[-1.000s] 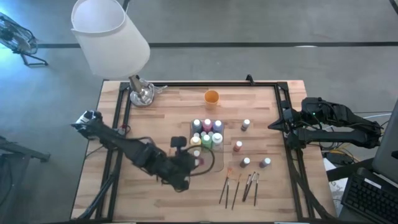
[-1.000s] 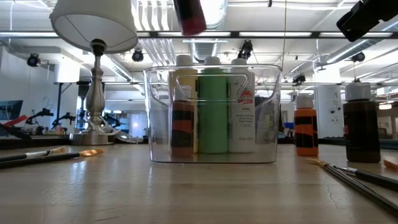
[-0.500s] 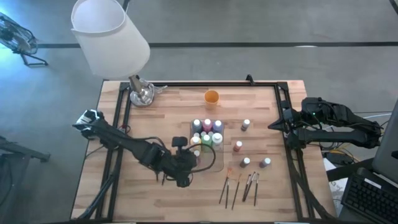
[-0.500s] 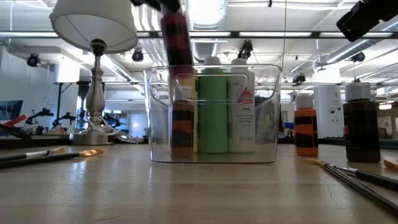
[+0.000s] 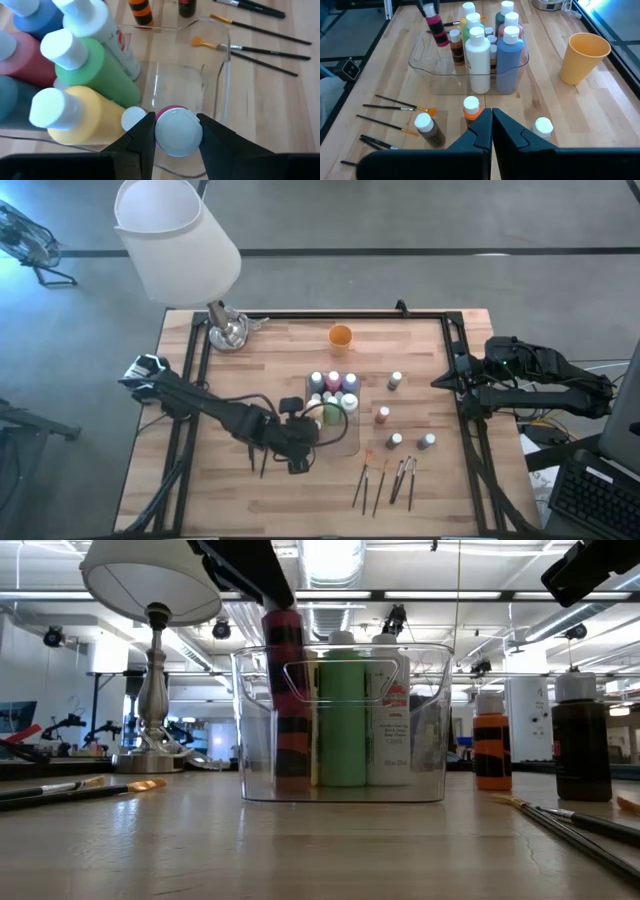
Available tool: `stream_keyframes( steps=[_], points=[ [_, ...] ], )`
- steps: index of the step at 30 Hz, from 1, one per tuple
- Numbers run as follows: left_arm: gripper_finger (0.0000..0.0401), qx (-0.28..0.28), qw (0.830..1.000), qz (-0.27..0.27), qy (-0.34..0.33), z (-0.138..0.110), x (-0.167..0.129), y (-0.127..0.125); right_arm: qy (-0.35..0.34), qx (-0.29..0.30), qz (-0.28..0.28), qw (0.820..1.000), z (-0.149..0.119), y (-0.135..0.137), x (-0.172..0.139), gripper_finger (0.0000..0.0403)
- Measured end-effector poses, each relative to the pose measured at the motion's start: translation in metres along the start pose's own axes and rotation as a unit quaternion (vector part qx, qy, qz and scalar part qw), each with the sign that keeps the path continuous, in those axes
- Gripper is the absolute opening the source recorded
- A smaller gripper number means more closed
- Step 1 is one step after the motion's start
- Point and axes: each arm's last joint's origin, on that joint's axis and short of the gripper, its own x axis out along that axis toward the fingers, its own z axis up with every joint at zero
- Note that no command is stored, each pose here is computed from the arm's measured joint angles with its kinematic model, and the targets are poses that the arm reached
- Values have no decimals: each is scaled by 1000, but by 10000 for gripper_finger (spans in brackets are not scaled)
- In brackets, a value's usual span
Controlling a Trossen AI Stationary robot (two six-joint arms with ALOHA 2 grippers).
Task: Pick & Place Paint Supplies
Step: Put the pink paint bottle into the transparent bin
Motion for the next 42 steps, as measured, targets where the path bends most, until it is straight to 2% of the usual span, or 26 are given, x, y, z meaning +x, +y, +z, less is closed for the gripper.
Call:
stream_keyframes(
  steps=[7, 20, 28, 42],
  points=[
    [128, -18, 999, -33, 13, -9, 14, 4, 0, 0, 0, 1000, 0, 0, 0, 8],
    [128, -47, 997, -45, 28, -21, 33, 17, 0, 0, 0, 1000, 0, 0, 0, 8],
    [128, -51, 997, -52, 28, -20, 34, 19, 0, 0, 0, 1000, 0, 0, 0, 8],
    [128, -45, 996, -60, 53, -26, 53, 14, 0, 0, 0, 1000, 0, 0, 0, 8]
  ],
)
